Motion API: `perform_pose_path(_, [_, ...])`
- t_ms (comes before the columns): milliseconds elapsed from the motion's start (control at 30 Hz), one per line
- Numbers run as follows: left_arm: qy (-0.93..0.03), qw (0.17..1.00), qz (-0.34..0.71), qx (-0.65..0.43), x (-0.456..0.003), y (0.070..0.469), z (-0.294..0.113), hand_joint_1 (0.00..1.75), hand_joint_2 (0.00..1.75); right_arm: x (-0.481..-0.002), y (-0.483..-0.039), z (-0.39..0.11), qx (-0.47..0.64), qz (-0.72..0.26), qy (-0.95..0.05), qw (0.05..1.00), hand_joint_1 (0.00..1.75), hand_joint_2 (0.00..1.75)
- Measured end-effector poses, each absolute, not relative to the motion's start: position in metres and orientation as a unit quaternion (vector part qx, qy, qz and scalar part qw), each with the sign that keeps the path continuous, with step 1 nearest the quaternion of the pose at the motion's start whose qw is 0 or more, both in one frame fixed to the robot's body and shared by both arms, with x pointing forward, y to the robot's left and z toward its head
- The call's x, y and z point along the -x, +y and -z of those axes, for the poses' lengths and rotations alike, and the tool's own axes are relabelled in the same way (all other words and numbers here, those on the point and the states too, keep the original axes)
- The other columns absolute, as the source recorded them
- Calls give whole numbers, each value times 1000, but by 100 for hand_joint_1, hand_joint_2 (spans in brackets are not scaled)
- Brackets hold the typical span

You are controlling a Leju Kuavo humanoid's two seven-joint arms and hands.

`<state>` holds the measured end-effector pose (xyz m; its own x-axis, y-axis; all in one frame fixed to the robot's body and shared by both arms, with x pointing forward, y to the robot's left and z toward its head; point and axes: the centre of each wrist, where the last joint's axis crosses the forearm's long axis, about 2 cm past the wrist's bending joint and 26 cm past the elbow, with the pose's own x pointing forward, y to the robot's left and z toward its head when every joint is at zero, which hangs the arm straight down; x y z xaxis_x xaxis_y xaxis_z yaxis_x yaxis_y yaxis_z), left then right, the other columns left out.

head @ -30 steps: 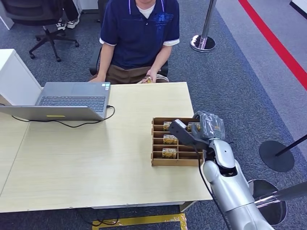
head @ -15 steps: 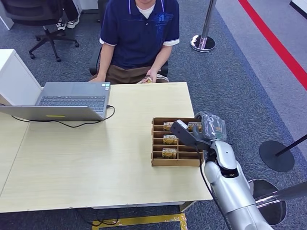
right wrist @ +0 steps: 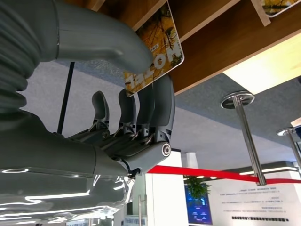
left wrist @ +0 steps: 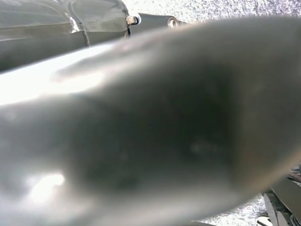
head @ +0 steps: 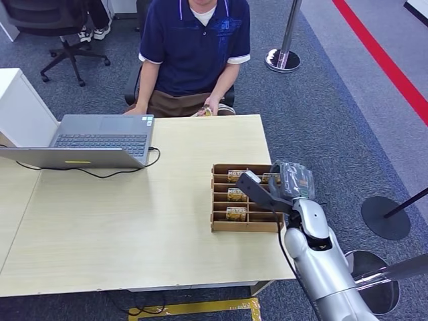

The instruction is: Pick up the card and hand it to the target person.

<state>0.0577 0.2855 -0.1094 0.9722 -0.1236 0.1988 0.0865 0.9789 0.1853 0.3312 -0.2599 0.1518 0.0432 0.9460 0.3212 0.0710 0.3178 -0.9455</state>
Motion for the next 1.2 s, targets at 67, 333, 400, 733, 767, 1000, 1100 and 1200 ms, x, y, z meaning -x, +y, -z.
perform_pose_path(67, [-105, 989, 53, -88, -58, 285, 109, 0, 0, -331, -260, -151, 441, -383, -576, 572, 109, 175])
perform_pose_path(333, [-106, 989, 53, -88, -58, 285, 109, 0, 0, -330, -260, -151, 439, -384, -576, 573, 129, 175])
perform_pose_path(400, [-106, 989, 53, -88, -58, 285, 109, 0, 0, -330, -260, -151, 439, -383, -576, 573, 147, 175])
perform_pose_path(733, [-108, 989, 53, -87, -58, 285, 109, 0, 0, -330, -260, -151, 438, -383, -578, 572, 156, 175])
perform_pose_path(767, [-108, 989, 53, -87, -58, 285, 109, 0, 0, -330, -260, -151, 438, -383, -578, 572, 156, 175])
perform_pose_path(1000, [-112, 989, 58, -80, -58, 285, 110, 0, 175, -330, -260, -151, 438, -383, -578, 572, 155, 175])
perform_pose_path(1100, [-115, 989, 62, -74, -58, 285, 110, 0, 175, -330, -260, -151, 437, -383, -578, 573, 155, 175])
perform_pose_path(1200, [-120, 988, 64, -74, -58, 285, 110, 0, 175, -330, -260, -151, 434, -384, -580, 573, 155, 175])
